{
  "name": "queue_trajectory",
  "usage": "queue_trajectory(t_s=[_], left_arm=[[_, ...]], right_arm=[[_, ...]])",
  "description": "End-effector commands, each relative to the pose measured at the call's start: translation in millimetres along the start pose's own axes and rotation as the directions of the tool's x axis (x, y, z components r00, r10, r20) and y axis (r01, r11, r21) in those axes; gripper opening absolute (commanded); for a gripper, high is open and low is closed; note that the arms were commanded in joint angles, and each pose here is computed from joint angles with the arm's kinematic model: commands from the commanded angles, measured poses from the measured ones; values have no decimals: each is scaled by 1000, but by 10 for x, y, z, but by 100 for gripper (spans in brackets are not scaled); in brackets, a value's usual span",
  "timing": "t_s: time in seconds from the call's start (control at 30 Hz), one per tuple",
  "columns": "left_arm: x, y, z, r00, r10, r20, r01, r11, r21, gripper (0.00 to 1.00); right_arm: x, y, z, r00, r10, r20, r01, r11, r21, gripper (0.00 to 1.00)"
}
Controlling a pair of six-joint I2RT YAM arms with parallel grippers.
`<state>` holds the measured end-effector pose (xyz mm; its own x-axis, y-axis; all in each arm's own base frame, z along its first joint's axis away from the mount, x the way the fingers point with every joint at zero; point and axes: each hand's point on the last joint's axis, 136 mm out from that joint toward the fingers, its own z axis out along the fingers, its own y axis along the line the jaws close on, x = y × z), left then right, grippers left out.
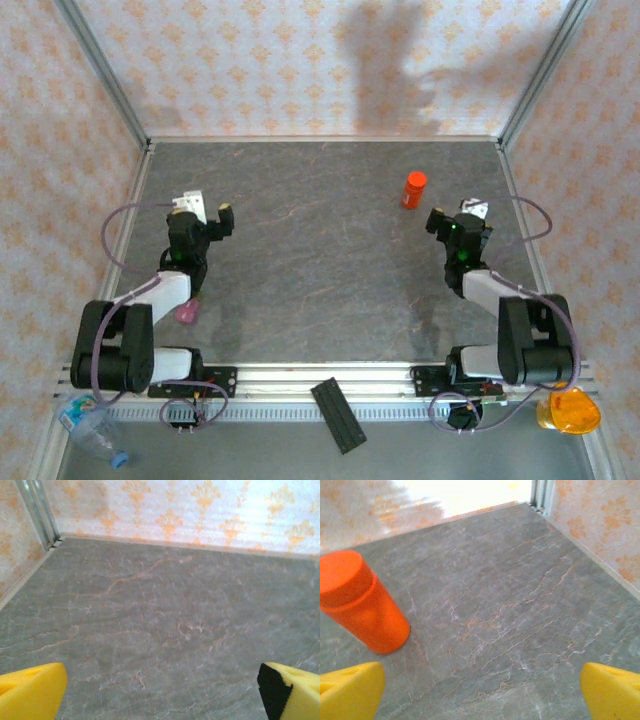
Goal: Sort the pills into containers
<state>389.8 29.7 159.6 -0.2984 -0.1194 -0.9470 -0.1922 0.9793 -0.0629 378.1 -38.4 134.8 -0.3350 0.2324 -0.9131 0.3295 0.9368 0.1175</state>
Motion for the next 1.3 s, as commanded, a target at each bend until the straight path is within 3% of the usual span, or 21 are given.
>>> queue_trajectory(t_s=[0.0,0.07,0.27,0.4,0.57,0.93,1.27], left_arm=[[-114,112,-104,991,-109,-79,104,992,-73,100],[-152,145,-181,978,-176,-110,164,981,-106,100],[97,486,-604,899,-385,-211,293,884,-364,99],[343,714,-939,857,-458,-237,287,806,-518,99],[630,904,-1217,844,-471,-258,232,752,-617,99],[1283,891,-1280,757,-548,-357,205,717,-666,100],[1597,700,-1167,699,-580,-418,266,753,-601,100]], right_arm=[[-132,-285,-188,984,169,-54,-157,971,179,99],[-211,-326,-332,958,276,-74,-255,943,214,99],[-231,174,-661,924,298,-240,-313,949,-27,99],[-195,672,-961,918,214,-334,-294,932,-211,99],[-61,1364,-1339,926,27,-375,-191,893,-407,99],[510,2393,-1564,866,-302,-397,0,796,-605,100],[608,2526,-1592,852,-315,-419,-15,784,-621,99]])
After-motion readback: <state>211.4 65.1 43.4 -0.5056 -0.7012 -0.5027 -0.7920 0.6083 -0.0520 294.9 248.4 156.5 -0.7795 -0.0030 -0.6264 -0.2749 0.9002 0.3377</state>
